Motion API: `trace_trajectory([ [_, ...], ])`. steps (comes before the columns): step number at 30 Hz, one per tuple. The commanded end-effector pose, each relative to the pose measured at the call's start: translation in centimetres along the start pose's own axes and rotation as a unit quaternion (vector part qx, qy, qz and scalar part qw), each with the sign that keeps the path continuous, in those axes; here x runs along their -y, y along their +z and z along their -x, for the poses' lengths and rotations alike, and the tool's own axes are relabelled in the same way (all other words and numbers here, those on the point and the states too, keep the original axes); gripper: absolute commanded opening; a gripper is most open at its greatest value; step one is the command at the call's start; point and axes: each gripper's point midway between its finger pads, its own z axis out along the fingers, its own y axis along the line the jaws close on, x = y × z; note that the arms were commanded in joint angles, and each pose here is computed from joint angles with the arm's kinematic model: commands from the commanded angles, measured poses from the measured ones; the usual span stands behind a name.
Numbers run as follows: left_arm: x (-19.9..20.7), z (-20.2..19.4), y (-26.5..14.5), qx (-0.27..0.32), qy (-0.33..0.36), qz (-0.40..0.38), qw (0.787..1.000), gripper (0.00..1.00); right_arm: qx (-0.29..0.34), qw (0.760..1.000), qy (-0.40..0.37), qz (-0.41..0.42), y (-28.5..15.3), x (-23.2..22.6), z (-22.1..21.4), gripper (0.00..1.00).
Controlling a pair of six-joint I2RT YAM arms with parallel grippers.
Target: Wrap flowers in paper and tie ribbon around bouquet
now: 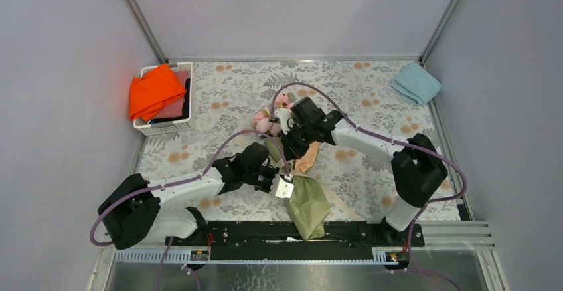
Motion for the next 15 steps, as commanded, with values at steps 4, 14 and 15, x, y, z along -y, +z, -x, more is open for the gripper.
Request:
trace_trajectory([
  [4,-2.0,2.4,-2.3,0.004,-0.023,0.015,1.0,0.42,0.046,0.999,0.02,-0.018,-2.6,0.2,0.9,0.0],
  [14,-2.4,-2.2,-7.0,-0.073,-0.11,0.11,0.985,0.95,0.05,0.997,0.051,-0.039,-2.9,0.9,-0.3,0.0],
  [15,-3.0,-2.9,-7.2,-0.08,-0.128,0.126,0.981,0.98,0.051,0.996,0.054,-0.045,-3.0,1.1,-0.3,0.0],
])
